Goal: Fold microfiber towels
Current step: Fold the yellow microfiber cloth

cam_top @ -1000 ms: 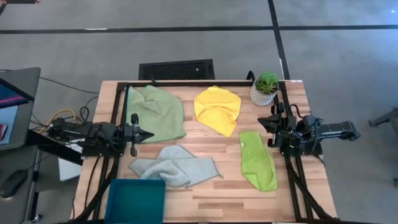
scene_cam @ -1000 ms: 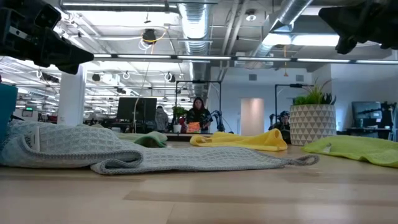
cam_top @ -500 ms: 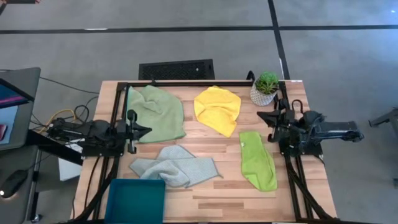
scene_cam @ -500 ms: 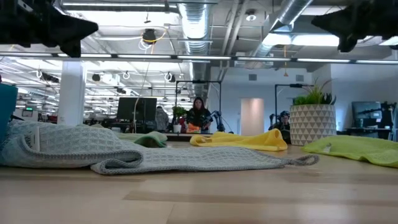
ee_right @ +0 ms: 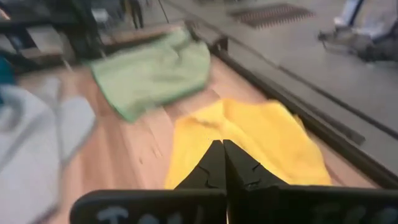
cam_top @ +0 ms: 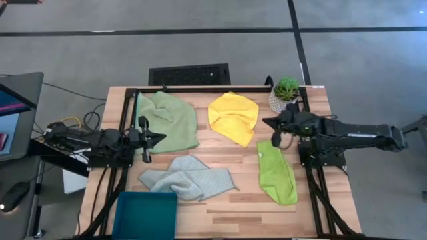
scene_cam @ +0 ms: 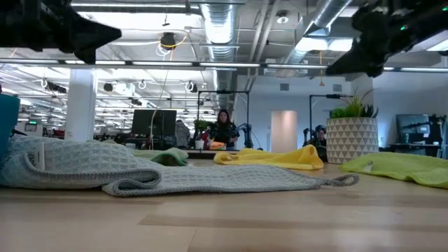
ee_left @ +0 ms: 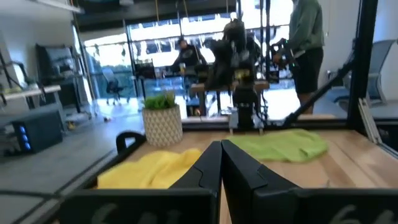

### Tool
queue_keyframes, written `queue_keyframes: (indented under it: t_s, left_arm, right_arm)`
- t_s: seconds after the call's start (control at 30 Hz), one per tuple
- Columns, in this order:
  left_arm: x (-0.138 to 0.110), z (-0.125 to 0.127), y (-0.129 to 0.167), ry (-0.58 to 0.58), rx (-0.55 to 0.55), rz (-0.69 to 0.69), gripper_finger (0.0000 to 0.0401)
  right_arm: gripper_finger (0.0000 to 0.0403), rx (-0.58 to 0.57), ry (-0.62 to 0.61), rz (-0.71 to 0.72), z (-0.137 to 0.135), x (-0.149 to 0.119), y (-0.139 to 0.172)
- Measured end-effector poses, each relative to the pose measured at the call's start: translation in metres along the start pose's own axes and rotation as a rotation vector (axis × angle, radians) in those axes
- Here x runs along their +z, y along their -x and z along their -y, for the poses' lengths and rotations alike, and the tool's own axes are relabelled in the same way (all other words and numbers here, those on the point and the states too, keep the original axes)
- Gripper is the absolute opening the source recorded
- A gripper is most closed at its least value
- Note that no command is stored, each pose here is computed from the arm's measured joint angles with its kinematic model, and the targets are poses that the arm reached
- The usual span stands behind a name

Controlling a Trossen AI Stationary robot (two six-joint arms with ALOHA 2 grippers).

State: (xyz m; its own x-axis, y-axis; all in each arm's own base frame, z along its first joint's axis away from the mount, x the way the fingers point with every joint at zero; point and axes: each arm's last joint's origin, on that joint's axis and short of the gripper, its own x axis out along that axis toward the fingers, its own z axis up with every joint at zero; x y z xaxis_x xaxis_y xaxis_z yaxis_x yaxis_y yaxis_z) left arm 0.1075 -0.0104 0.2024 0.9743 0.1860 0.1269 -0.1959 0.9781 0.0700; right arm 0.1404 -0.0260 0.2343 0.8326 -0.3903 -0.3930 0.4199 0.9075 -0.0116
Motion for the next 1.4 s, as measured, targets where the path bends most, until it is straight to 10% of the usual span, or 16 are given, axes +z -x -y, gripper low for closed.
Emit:
queue_keyframes:
  t_s: [0.5, 0.7, 1.0, 1.4]
  left_arm:
    - [0.059, 0.007, -0.077, -0.196, 0.113, -0.223, 0.0]
    - [0.048, 0.006, -0.111, -0.118, 0.149, -0.473, 0.0]
    - [0.047, 0.011, -0.132, -0.147, 0.131, -0.502, 0.0]
    - [0.048, 0.011, -0.132, -0.148, 0.131, -0.502, 0.0]
  right_arm:
    - [0.0008, -0.079, 0.075, -0.209, -0.001, 0.01, -0.049]
    - [0.0036, 0.022, 0.099, -0.282, -0.006, 0.002, -0.06]
    - [0.0096, 0.328, 0.316, -0.404, -0.036, -0.018, -0.075]
    - [0.014, 0.374, 0.458, -0.527, -0.057, -0.052, -0.108]
